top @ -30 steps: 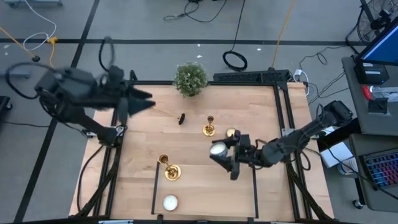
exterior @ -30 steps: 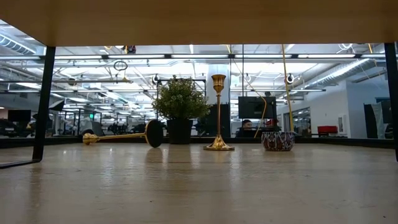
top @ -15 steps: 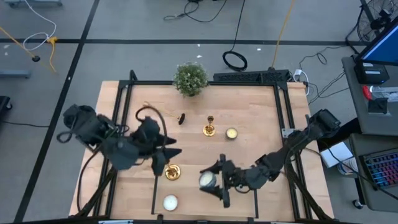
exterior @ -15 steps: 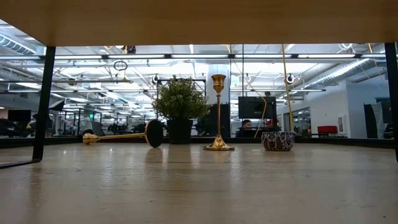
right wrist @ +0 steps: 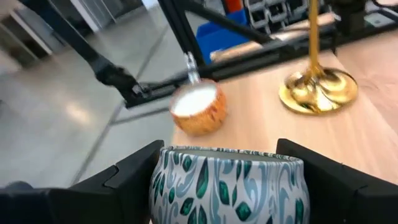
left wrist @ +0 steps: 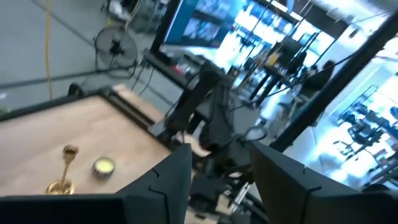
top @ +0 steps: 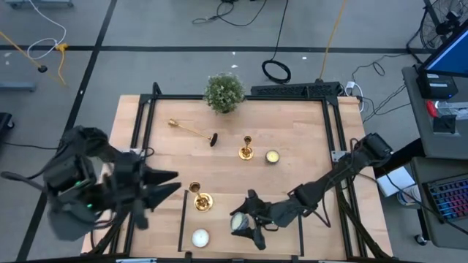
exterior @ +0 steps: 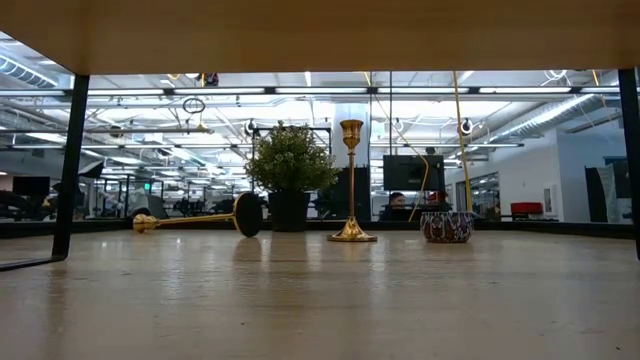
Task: Pick & Place candle stick holders
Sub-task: Put the light blue scented candle on the shelf
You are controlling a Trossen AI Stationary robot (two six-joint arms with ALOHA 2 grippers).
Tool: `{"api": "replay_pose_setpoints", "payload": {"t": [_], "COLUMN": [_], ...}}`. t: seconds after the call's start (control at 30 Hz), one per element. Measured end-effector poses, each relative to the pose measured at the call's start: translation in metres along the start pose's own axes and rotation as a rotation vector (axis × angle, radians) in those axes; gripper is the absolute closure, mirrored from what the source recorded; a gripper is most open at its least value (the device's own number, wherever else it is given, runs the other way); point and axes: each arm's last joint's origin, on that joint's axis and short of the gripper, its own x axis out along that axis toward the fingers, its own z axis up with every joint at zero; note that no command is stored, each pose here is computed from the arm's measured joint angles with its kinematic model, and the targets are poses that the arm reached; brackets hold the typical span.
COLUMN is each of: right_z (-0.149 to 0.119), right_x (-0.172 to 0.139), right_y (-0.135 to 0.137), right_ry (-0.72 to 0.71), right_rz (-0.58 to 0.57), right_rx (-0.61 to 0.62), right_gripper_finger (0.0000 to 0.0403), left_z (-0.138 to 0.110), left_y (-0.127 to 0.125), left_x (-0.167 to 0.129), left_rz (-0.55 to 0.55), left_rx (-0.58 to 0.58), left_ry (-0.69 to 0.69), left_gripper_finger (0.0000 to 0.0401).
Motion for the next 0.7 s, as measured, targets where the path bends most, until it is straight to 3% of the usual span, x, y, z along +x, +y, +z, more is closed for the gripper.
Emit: {"api": "replay_pose_setpoints", "payload": {"t": [0.27,0.7], "right_z": [0.002,-0.006], "right_x": [0.002,0.001], "right_y": [-0.006,-0.009], "right_ry": [0.029,0.103], "right_rz": [0.016,-0.022], "right_rx": [0.004,0.010], "right_gripper_finger": [0.0116,0.0116], "left_z": [-0.003,-0.003], "left_y": [-0.007,-0.007], "left_x": [-0.020,-0.022], "left_rz": [-0.026,-0.017], "left_rx": [0.003,-0.002], "left_ry": [-0.053,-0.070], "left_gripper_finger": [0.0233,0.0232]}}
